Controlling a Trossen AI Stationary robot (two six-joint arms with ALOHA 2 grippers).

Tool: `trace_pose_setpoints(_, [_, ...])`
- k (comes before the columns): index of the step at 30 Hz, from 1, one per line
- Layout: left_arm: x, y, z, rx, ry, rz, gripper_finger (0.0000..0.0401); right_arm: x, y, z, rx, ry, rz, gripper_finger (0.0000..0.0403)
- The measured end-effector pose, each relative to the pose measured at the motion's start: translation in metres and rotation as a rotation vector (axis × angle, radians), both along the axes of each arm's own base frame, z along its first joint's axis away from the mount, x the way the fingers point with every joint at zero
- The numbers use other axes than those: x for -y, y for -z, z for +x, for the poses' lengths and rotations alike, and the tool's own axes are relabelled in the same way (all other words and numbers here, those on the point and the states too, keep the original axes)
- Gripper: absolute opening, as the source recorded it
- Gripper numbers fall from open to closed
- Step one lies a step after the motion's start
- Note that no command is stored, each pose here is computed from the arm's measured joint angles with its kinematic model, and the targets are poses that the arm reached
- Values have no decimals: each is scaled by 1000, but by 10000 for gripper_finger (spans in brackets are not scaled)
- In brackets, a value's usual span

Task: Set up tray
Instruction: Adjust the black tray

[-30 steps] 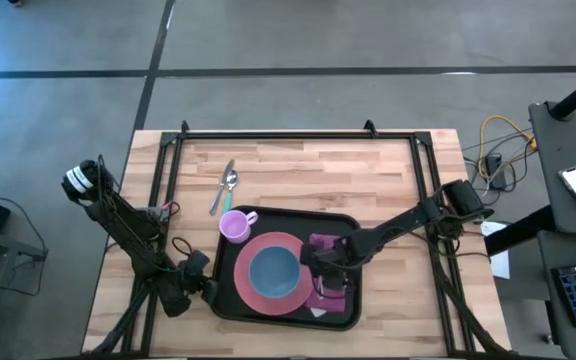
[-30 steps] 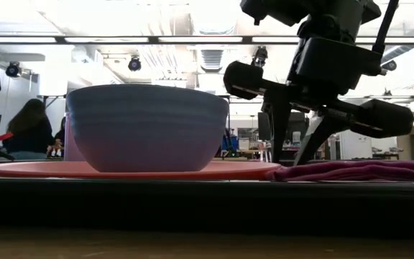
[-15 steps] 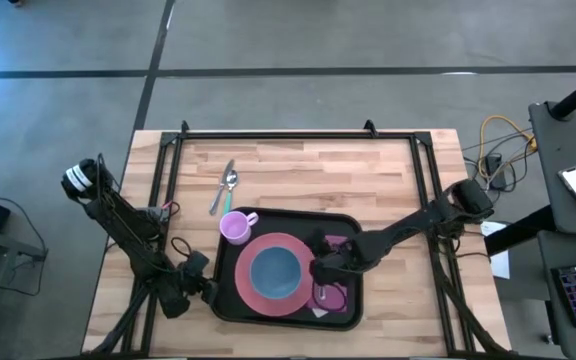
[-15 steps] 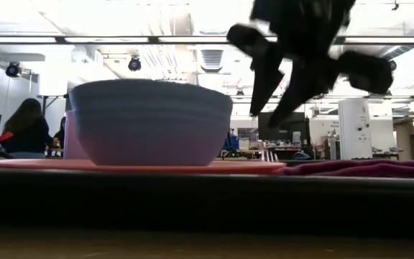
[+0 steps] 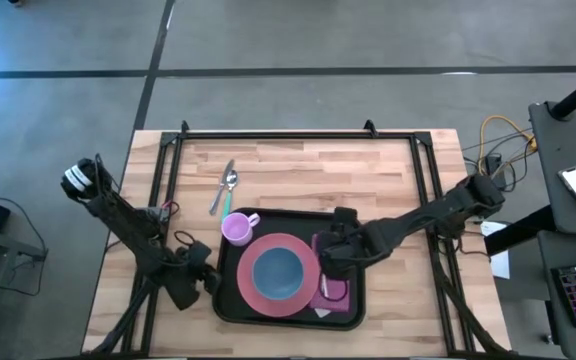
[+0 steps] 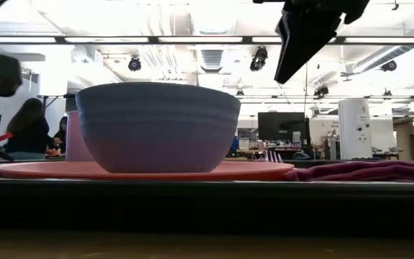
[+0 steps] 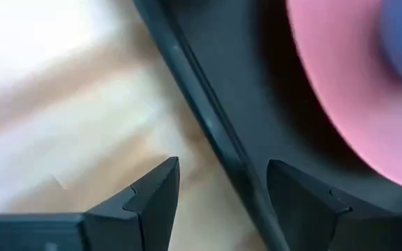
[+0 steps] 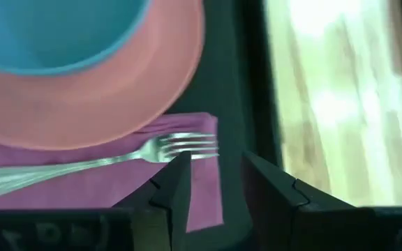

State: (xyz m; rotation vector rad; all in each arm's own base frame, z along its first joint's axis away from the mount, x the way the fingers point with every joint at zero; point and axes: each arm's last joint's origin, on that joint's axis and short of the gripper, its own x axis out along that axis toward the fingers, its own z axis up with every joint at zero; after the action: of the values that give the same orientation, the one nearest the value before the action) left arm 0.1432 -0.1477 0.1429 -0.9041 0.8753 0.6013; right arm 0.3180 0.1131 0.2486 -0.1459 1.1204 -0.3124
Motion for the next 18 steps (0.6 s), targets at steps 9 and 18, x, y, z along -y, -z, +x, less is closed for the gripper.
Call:
trace_pose_setpoints(9, [-7,5,12,56,68,9,196,5,-8,-10,3,86,-18,112])
trace_pose_setpoints(18, [-4,16,29,145,84,-21,196,6,-8,-9,17,94,-58,112])
